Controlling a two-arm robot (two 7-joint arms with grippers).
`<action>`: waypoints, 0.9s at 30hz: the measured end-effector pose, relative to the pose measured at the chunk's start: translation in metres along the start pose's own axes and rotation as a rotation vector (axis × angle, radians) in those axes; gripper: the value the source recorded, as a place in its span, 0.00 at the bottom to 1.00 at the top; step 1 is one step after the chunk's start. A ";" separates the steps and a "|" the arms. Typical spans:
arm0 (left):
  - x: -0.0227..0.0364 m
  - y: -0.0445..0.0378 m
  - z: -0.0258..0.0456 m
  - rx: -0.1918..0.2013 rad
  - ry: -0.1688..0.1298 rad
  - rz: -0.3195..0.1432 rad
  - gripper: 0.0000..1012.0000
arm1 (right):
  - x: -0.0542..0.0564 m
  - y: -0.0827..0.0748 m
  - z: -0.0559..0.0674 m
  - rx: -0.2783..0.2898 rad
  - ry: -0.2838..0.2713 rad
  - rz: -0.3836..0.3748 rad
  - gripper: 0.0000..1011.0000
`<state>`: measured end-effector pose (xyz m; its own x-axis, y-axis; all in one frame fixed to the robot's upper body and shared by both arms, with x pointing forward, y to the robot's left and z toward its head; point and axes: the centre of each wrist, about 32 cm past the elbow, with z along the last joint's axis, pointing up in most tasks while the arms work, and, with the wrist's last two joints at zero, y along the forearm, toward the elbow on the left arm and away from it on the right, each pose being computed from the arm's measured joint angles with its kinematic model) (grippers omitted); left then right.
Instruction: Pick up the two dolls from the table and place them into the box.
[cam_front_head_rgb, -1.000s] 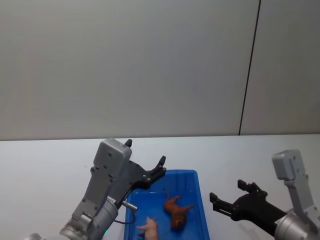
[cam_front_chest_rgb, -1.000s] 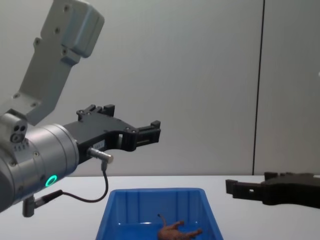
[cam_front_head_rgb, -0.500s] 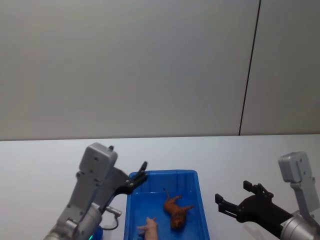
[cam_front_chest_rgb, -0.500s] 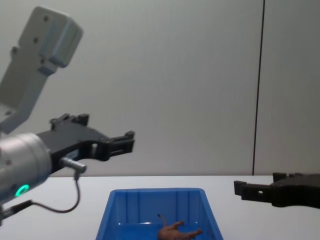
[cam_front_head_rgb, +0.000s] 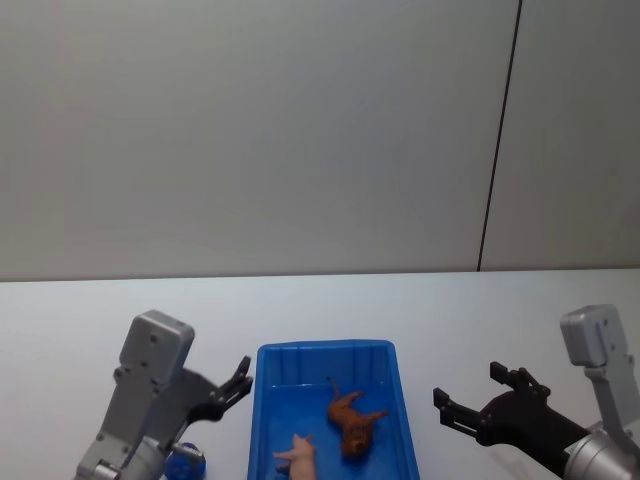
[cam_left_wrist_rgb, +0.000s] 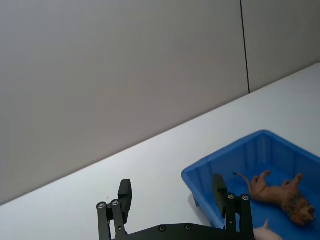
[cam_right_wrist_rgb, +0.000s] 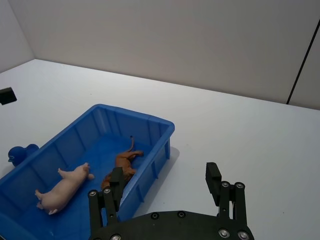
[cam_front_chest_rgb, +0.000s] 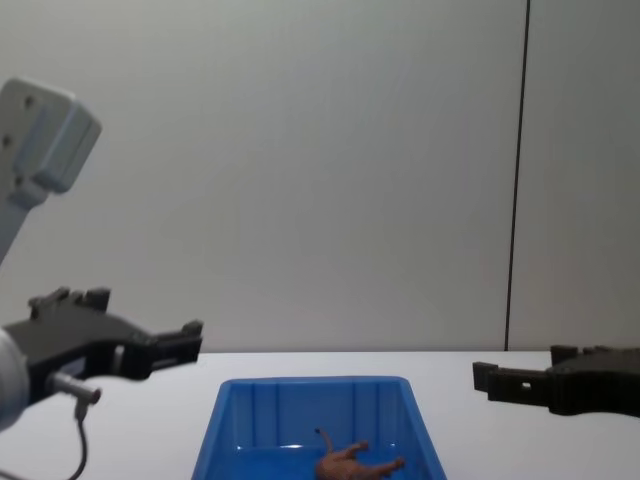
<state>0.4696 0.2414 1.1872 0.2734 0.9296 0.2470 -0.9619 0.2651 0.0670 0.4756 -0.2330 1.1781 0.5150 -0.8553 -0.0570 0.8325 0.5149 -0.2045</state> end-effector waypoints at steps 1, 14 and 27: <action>0.0007 0.0008 -0.0016 0.008 0.002 0.002 0.99 | 0.000 0.000 0.000 0.000 0.000 0.000 0.99; 0.0072 0.0108 -0.0214 0.128 0.028 0.005 0.99 | 0.000 -0.001 0.000 0.001 -0.001 -0.002 0.99; 0.0100 0.0242 -0.0454 0.210 0.091 0.005 0.99 | 0.001 -0.001 0.000 0.000 -0.002 -0.002 0.99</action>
<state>0.4493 0.2687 1.1474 0.2587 0.9525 0.1605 -0.9402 0.2102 0.2680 0.4750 -0.2340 1.1779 0.5136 -0.8562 -0.0549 0.8335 0.5131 -0.2047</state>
